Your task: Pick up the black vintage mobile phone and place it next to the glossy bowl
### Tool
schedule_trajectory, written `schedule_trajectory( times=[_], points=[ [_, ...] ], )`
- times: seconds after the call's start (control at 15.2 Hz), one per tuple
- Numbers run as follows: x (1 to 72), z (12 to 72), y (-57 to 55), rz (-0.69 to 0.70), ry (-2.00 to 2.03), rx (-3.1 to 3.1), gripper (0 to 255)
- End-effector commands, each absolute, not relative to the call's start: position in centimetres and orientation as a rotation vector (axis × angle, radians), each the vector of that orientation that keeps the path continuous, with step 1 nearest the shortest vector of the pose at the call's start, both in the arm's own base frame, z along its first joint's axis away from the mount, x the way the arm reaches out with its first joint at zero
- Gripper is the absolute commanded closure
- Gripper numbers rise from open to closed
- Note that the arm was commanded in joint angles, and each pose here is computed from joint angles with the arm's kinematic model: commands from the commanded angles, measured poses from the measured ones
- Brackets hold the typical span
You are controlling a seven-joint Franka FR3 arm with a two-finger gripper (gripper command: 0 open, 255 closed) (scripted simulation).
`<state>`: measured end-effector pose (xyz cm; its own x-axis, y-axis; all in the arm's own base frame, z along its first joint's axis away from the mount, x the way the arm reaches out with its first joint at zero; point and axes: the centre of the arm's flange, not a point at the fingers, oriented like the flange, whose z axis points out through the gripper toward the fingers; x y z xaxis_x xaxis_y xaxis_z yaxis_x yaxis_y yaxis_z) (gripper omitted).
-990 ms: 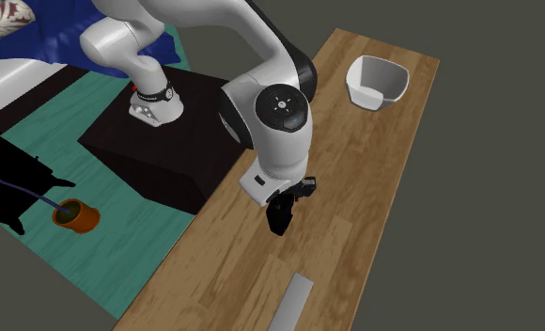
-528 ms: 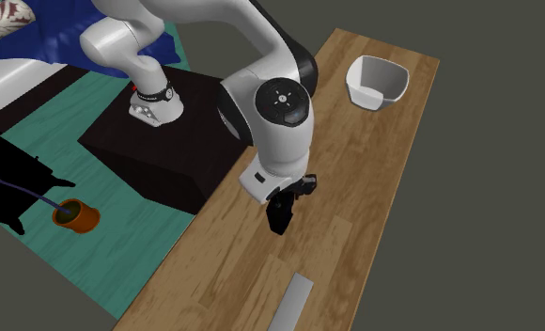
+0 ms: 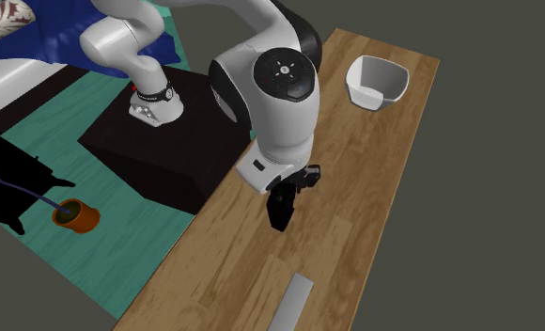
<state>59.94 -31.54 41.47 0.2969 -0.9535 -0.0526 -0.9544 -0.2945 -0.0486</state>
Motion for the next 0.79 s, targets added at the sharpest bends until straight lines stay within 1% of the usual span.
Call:
schedule_trajectory(
  times=[0.0, 0.73],
  points=[
    [59.8, 42.5, -31.5, 0.020, 1.822, -2.472, 255],
    [59.8, 48.3, -31.5, 0.020, 1.822, -2.472, 255]
  ],
)
